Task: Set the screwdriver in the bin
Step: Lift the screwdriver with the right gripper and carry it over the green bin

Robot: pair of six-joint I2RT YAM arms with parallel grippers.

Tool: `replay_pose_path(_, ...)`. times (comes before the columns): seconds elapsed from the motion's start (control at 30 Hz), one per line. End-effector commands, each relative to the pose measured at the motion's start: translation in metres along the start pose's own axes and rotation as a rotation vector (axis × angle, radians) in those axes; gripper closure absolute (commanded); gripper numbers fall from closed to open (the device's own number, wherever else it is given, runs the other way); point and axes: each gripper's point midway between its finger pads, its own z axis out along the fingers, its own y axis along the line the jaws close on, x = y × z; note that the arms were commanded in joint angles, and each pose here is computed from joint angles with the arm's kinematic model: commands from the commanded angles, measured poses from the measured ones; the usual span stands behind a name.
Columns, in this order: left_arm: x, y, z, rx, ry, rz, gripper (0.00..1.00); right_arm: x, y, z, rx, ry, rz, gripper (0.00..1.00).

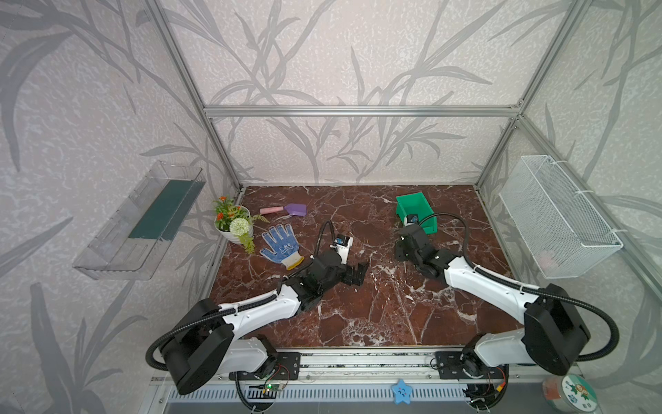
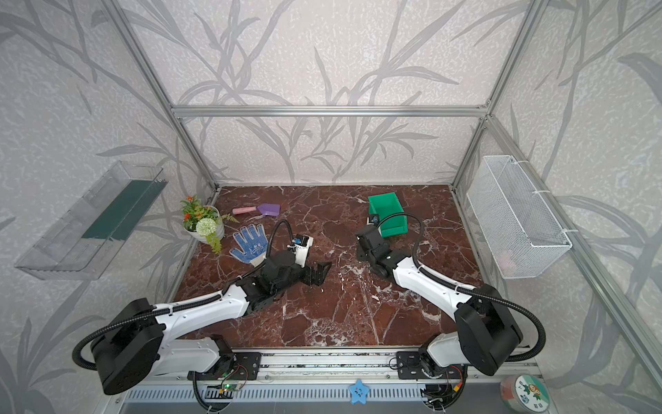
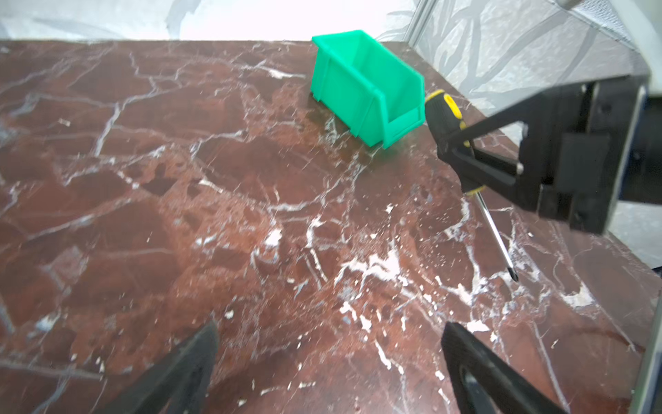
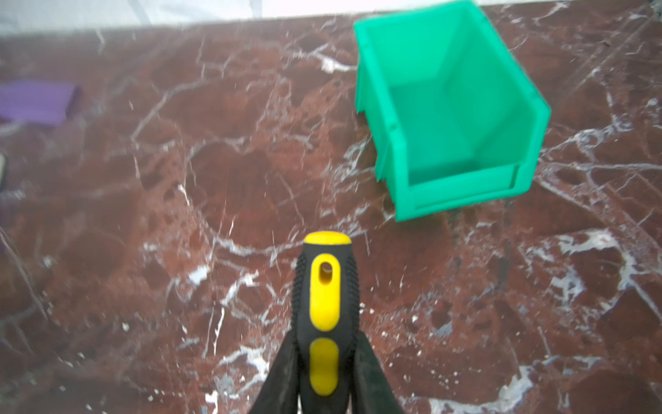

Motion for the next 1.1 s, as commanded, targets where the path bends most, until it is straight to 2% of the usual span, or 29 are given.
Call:
replay_pose_path(0.0,-0.031,-0.015,0.005,0.023,-0.055,0.069,0.01,-0.025,-0.020,-0.003,-0.006,-0.003,0.050,0.89)
replay_pose_path(0.1,-0.058,-0.024,0.015,0.030,-0.110,0.105,0.01,-0.055,-0.040,0.004,0.006,-0.069,0.101,0.89)
replay_pose_path(0.23,-0.074,-0.040,0.038,0.066,-0.128,0.154,0.01,-0.083,-0.068,0.022,0.013,-0.068,0.200,0.89)
replay_pose_path(0.33,-0.070,-0.053,0.053,0.099,-0.107,0.211,0.01,-0.098,-0.085,0.042,0.045,-0.043,0.230,0.89)
replay_pose_path(0.47,-0.047,-0.069,0.062,0.202,-0.082,0.301,0.01,-0.113,-0.086,0.071,0.019,-0.002,0.224,0.87)
replay_pose_path(0.7,-0.036,-0.066,0.050,0.197,-0.085,0.345,0.01,-0.106,-0.079,0.125,-0.001,0.103,0.203,0.85)
replay_pose_path(0.9,-0.033,-0.055,0.040,0.153,-0.134,0.354,0.01,-0.106,-0.076,0.151,0.002,0.132,0.226,0.83)
replay_pose_path(1.07,-0.030,-0.057,0.042,0.165,-0.124,0.344,0.01,-0.105,-0.084,0.167,0.049,0.123,0.209,0.83)
